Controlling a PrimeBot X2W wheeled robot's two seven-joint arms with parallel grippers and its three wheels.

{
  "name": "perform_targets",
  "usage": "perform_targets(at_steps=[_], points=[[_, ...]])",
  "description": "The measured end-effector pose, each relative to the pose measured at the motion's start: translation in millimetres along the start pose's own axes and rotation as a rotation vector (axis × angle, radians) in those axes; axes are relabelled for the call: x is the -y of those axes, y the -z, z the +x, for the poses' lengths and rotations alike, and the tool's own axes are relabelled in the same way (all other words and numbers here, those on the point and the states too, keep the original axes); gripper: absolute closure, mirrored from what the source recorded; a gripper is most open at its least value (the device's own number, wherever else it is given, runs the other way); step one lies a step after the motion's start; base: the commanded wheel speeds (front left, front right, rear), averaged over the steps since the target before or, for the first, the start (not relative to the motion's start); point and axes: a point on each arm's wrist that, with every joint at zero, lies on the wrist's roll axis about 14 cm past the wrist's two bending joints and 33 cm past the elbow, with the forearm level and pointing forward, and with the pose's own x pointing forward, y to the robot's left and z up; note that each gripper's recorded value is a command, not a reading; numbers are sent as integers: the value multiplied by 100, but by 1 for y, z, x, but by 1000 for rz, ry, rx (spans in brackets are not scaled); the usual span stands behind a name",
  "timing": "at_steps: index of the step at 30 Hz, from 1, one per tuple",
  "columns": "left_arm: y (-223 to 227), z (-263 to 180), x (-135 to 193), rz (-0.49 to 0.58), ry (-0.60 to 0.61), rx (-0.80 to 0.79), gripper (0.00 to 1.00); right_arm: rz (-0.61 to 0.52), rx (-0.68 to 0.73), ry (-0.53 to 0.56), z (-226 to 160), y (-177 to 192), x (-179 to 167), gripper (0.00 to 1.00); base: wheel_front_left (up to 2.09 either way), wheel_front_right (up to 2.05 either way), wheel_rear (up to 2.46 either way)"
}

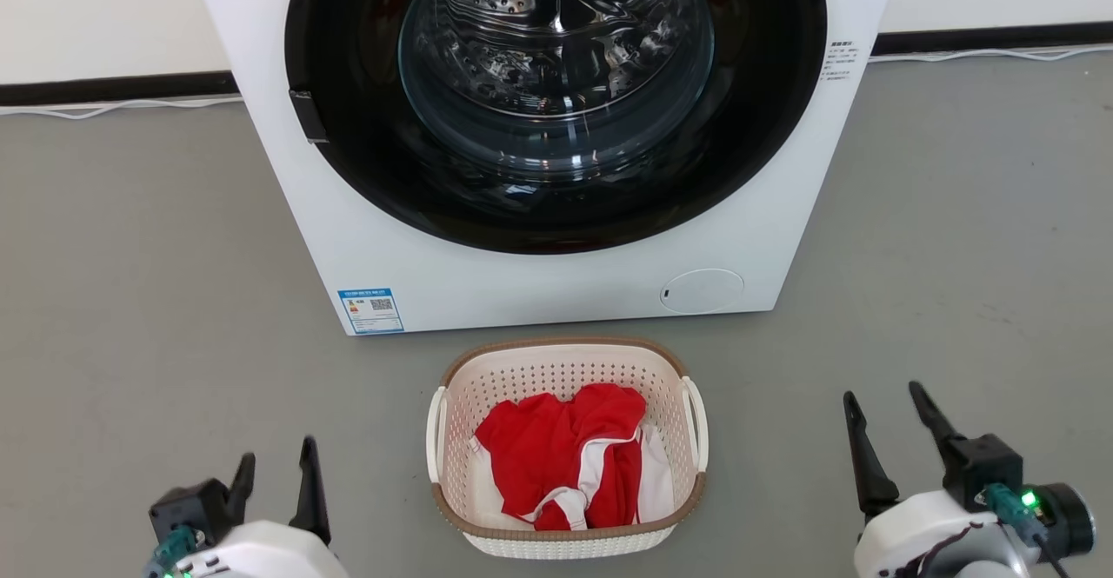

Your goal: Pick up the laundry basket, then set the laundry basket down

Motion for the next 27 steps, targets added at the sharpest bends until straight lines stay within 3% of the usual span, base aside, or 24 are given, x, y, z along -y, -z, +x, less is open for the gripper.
perform_targets(at_steps=[8,27], points=[[44,-22,-7,-28,-38,-134,100,48,-124,-6,-18,40,-10,100,0,0,0],[39,-20,-8,-224,-63,-145,100,292,-95,58,-14,29,-3,100,0,0,0]])
